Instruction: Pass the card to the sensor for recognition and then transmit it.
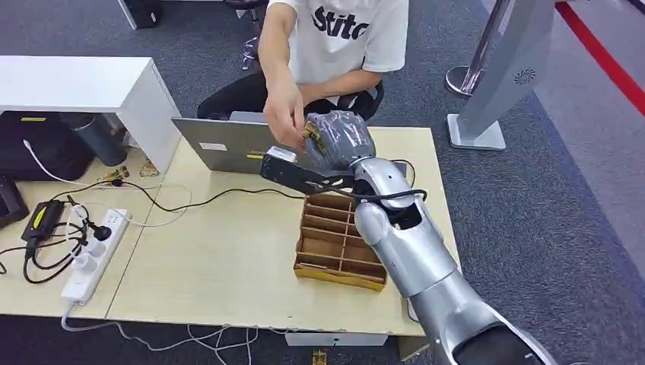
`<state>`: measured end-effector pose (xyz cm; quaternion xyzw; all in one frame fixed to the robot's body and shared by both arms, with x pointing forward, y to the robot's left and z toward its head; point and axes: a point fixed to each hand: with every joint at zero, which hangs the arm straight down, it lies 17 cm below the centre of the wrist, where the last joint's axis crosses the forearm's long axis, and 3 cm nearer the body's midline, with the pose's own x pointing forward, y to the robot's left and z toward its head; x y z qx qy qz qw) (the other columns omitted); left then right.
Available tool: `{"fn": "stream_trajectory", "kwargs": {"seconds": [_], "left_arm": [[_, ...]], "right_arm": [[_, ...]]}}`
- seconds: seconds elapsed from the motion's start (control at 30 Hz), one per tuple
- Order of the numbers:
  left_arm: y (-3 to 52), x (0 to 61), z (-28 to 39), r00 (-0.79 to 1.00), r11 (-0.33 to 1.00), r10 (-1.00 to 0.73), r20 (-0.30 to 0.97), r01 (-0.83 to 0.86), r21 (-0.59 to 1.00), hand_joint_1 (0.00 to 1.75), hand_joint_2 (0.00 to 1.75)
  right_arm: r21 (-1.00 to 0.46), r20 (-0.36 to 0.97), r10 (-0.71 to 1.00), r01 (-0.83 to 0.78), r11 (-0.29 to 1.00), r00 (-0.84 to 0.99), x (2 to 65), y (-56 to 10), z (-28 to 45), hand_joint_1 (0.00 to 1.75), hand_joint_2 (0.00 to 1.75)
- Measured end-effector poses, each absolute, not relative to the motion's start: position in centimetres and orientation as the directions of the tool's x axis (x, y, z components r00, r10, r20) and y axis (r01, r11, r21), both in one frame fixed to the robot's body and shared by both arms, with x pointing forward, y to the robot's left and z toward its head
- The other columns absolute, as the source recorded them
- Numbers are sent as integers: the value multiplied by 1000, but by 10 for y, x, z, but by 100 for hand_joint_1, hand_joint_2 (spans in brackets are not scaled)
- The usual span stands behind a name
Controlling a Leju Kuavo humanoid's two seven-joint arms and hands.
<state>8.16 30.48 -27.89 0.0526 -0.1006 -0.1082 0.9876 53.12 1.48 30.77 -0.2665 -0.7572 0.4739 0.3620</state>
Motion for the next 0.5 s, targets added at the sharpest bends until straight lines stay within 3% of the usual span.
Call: {"fn": "stream_trajectory", "kwargs": {"seconds": [0.03, 0.5], "left_arm": [[304, 81, -279, 956, 971, -224, 187, 203, 125, 0, 175], [303, 78, -280, 961, 972, -219, 168, 200, 122, 0, 175]], "right_arm": [[-912, 294, 747, 60, 407, -596, 531, 15, 307, 0, 175], [-880, 297, 713, 108, 463, -635, 516, 21, 323, 0, 175]]}}
